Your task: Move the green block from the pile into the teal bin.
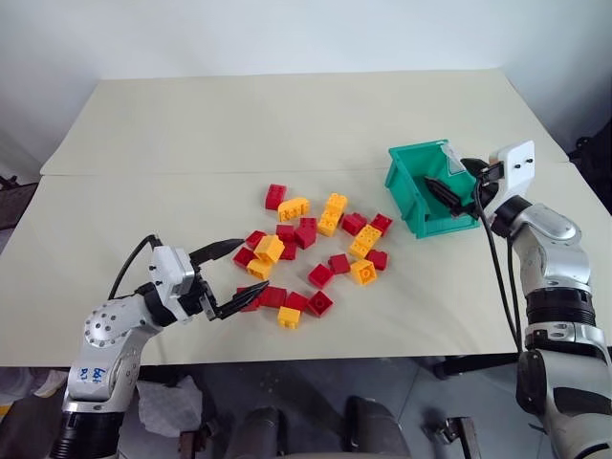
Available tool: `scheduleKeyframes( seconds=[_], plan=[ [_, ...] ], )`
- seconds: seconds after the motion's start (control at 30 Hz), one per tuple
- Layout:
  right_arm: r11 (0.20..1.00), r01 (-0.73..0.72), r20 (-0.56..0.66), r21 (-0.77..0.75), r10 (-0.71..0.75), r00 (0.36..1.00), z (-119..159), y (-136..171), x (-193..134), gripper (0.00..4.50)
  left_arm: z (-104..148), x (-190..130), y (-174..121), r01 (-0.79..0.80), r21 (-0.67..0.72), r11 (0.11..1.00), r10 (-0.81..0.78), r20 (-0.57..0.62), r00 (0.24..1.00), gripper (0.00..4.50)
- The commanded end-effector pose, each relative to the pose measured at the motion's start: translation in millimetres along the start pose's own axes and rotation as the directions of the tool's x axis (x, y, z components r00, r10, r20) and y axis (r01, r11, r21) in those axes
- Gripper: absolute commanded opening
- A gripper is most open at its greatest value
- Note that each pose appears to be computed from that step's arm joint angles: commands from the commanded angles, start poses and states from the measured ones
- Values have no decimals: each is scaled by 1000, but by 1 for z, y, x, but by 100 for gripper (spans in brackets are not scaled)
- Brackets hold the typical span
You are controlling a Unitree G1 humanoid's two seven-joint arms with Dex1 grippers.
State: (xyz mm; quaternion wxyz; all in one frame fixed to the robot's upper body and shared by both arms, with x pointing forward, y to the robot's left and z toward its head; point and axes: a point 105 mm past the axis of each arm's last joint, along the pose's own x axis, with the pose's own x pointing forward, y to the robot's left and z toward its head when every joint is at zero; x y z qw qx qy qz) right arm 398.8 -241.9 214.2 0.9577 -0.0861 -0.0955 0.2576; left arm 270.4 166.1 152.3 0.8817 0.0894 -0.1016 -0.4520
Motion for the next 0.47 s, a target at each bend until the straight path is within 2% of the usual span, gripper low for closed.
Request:
scheduleKeyframes(
  seconds=[0.03, 0.1, 0.13, 0.23, 0.3, 0.33, 0.47],
  plan=[
    [986, -151, 171, -75, 161, 972, 41, 18, -17, 447, 5, -16, 9, -64, 50, 997, 65, -24, 998, 450],
    [953, -298, 178, -52, 302, 936, 35, 51, -39, 447, 1, -34, 12, -90, 87, 992, 98, -85, 992, 450],
    [922, -386, 151, -42, 388, 909, 24, 75, -55, 447, 2, -44, 19, -136, 106, 985, 147, -110, 983, 450],
    [832, -555, 38, -17, 555, 831, -5, 117, -92, 447, 3, -57, 26, -202, 139, 969, 220, -126, 967, 450],
    [817, -577, -12, -6, 577, 817, -20, 122, -109, 447, 2, -61, 24, -211, 157, 965, 232, -131, 964, 450],
    [831, -557, -18, -12, 556, 831, -25, 119, -114, 447, 2, -62, 22, -215, 163, 963, 237, -131, 963, 450],
    [845, -535, -23, -11, 534, 845, -34, 121, -120, 447, -2, -71, 18, -251, 176, 952, 277, -142, 950, 450]
  ],
)
